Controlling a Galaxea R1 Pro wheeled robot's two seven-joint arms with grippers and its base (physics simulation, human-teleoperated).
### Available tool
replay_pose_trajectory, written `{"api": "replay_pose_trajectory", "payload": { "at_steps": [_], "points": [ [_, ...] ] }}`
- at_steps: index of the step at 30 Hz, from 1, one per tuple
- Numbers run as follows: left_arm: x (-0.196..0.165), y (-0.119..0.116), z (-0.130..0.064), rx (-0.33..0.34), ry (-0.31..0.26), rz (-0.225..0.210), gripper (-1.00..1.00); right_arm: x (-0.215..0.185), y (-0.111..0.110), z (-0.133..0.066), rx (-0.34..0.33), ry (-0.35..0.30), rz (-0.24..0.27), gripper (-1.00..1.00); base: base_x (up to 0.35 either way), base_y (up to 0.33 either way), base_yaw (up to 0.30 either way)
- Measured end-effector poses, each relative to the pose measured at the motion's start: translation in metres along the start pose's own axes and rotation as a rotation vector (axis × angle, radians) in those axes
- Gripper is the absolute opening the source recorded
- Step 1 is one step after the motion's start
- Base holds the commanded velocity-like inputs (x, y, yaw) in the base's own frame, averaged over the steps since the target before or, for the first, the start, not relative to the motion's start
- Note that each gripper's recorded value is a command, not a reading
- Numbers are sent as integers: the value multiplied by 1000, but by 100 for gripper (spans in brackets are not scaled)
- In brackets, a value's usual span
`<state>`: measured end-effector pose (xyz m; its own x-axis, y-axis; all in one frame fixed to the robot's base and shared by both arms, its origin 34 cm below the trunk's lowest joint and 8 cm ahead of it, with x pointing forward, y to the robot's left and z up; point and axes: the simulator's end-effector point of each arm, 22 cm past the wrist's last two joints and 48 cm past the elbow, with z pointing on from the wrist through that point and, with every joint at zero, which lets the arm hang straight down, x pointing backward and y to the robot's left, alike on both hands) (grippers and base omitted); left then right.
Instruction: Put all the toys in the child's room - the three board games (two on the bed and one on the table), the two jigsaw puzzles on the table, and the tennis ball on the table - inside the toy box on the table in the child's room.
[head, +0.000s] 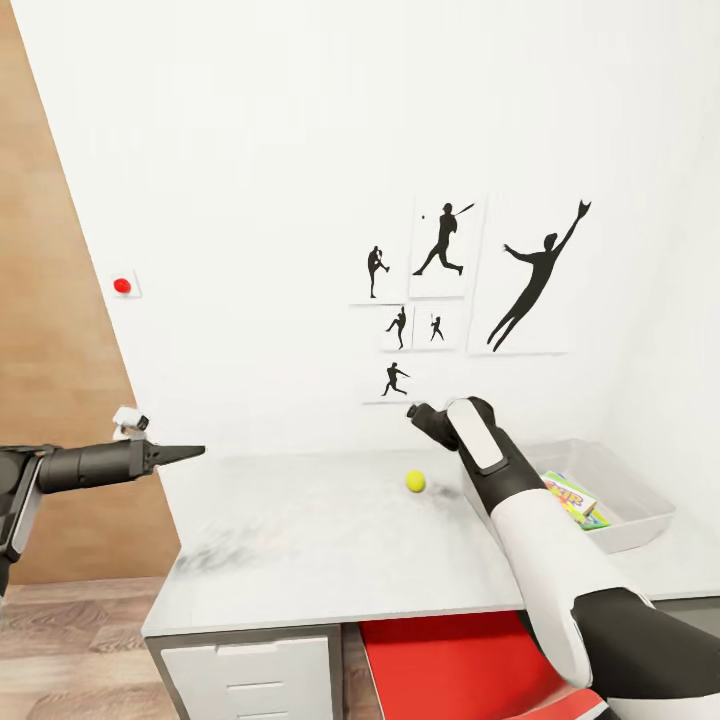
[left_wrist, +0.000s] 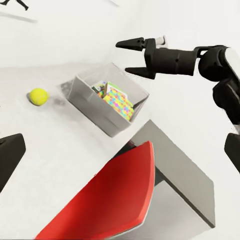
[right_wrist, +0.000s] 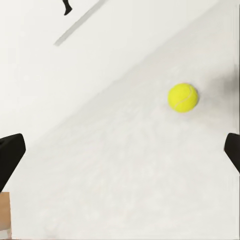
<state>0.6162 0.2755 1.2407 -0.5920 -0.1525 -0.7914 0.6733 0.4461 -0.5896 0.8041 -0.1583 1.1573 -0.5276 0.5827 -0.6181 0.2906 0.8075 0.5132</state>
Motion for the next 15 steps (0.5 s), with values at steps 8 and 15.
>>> {"api": "replay_pose_trajectory", "payload": {
  "at_steps": [8, 15],
  "points": [
    [-1, 78, -44, -297, -49, -50, 100, 0, 3, -5, 23, 9, -57, 100, 0, 0, 0],
    [24, 145, -84, -573, -7, -103, 100, 11, 15, -6, 15, 22, -67, 100, 0, 0, 0]
  ]
}}
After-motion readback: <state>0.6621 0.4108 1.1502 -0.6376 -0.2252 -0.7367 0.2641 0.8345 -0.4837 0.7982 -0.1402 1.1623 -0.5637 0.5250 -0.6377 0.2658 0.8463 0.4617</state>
